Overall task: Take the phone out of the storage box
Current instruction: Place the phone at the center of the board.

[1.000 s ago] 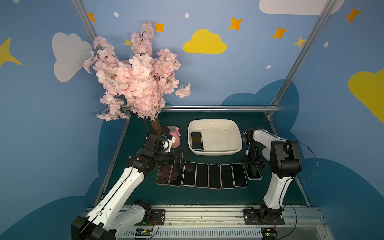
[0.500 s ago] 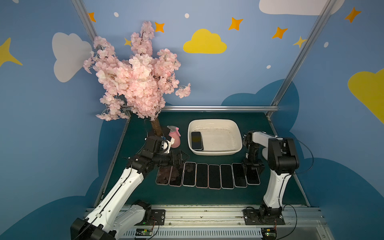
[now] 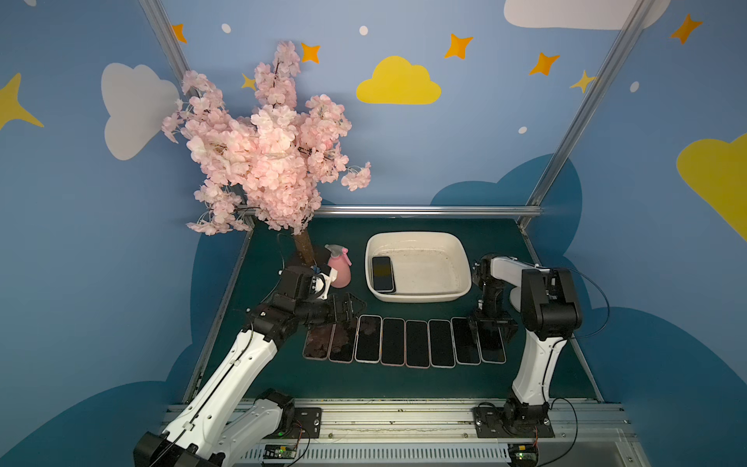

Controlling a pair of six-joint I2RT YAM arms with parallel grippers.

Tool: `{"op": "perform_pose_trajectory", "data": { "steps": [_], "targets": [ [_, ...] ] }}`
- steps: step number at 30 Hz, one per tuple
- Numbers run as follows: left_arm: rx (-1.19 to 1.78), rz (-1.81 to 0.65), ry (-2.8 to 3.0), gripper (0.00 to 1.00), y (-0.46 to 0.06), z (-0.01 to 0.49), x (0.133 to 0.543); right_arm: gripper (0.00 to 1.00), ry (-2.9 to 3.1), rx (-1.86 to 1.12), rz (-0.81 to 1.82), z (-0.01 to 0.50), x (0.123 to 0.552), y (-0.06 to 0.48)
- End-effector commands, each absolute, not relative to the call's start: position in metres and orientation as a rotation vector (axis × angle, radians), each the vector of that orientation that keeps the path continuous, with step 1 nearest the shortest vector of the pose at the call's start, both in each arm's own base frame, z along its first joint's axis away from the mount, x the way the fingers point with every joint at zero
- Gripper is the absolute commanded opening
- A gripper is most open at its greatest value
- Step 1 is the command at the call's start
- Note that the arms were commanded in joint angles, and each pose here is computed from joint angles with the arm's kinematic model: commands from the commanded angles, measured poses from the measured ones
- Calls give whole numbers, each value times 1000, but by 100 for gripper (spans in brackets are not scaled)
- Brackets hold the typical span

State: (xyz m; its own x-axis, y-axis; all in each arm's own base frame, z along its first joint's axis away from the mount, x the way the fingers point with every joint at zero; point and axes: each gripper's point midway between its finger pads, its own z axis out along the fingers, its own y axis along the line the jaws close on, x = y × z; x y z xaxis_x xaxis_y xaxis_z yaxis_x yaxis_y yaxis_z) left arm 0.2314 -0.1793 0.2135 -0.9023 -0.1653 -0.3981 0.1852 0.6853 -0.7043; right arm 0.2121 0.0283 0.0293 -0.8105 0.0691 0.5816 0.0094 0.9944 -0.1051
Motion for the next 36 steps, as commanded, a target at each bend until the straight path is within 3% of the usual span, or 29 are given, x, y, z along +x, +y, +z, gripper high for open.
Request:
{"op": "perform_pose_trajectory", "data": {
  "steps": [1, 10, 23, 28, 36],
  "targets": [
    [3, -1098, 2468, 99, -177, 210, 229, 99, -2506, -64, 123, 26, 209, 32],
    [-8, -1091, 2459, 99, -176, 212, 233, 99, -2646, -102, 118, 65, 228, 24],
    [39, -1129, 2421, 99, -192, 221, 269, 99, -2952, -160, 62, 180, 269, 16],
    [61, -1135, 2430, 99, -200, 214, 279, 99, -3099, -75, -175, 217, 295, 60],
    [91, -1107, 2481, 99, -211, 204, 289, 99, -3119, 157, -802, 224, 340, 198]
  ]
}}
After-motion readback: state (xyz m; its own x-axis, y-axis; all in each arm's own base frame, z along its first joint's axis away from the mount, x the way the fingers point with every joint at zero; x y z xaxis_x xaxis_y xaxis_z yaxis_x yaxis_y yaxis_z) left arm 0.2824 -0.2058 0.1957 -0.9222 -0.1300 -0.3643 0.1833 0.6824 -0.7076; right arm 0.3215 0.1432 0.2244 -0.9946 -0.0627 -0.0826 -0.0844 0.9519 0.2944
